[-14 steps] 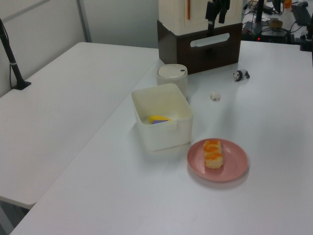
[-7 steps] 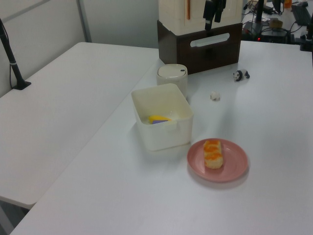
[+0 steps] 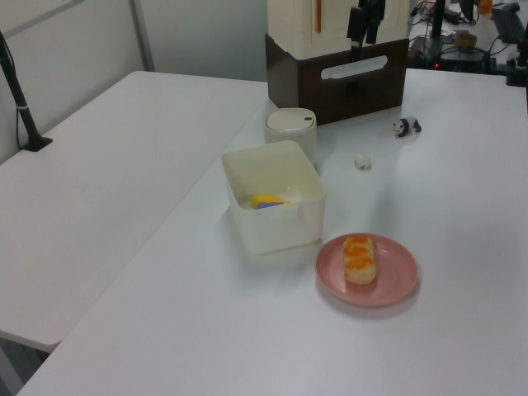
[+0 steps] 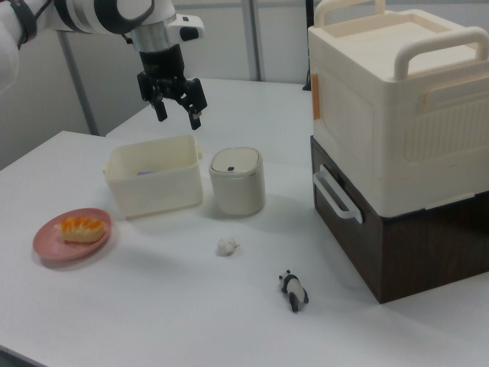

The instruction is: Put the bread on a plate

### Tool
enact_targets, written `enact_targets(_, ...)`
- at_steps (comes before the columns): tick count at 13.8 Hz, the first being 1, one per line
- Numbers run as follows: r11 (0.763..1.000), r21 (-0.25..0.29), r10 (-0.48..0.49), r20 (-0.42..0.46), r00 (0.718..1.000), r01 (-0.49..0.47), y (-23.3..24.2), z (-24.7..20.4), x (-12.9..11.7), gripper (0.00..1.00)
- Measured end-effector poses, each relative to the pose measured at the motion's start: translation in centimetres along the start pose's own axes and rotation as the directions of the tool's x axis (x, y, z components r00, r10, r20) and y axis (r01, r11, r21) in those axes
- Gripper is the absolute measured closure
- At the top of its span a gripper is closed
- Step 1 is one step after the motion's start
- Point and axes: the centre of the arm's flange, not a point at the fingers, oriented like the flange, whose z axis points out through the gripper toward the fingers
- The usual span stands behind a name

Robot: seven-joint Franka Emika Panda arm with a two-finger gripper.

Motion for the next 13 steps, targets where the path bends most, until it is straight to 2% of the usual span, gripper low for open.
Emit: enact_targets(13, 1.0, -0.002, 0.0, 0.009, 1.0, 0.0, 0.01, 0.16, -0.38, 0.0)
